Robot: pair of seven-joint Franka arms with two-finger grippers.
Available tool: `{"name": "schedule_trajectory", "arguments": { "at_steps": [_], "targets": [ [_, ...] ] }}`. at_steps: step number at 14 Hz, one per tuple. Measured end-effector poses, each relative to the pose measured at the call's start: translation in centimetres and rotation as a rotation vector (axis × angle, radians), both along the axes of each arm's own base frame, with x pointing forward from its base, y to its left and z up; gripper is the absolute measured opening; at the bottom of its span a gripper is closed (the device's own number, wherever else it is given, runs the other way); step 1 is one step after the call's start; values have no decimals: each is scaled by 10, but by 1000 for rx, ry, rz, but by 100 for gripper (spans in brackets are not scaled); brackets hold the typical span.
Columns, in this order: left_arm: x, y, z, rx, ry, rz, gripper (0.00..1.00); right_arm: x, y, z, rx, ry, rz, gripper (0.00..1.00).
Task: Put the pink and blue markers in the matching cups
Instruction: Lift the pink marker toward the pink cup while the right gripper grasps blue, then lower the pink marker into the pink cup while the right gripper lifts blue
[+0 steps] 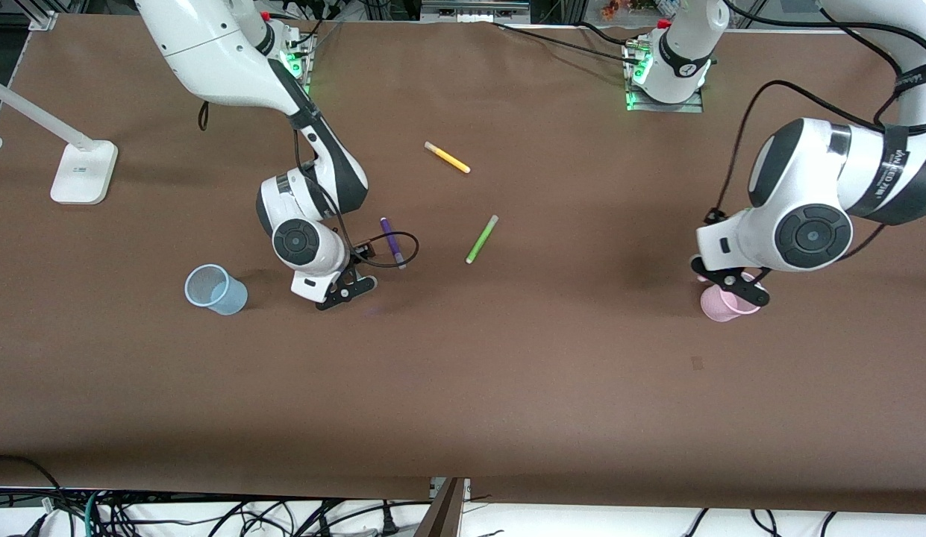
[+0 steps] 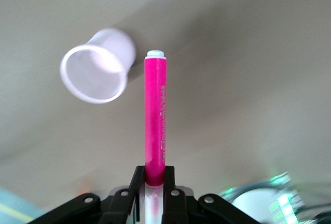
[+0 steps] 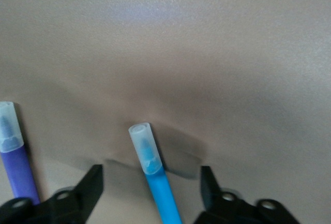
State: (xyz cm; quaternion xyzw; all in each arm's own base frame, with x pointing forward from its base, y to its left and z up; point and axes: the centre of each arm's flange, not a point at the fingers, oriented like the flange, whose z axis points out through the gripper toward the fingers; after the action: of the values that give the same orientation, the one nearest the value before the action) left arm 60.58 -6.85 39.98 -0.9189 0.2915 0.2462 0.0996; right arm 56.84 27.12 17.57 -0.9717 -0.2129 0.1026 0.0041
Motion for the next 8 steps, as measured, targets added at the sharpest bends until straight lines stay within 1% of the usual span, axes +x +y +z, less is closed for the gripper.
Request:
{"name": "schedule_trajectory", "arguments": {
  "at_steps": [2, 3, 5, 6, 8],
  "targets": [
    [3, 21, -15, 39, 68, -81, 18, 0, 0, 0, 0, -1, 0, 54],
    [7, 33, -23, 53, 94, -114, 18, 0, 0, 0, 0, -1, 0, 41],
    [17, 52, -37, 82, 128, -161, 18, 1, -1, 1, 0, -4, -1, 22],
    [21, 57, -42, 94, 138, -178, 18, 1, -1, 1, 1, -7, -1, 17],
    [28, 63, -54, 123, 166, -218, 18, 3, 0, 4, 6, -18, -2, 17]
  ]
}}
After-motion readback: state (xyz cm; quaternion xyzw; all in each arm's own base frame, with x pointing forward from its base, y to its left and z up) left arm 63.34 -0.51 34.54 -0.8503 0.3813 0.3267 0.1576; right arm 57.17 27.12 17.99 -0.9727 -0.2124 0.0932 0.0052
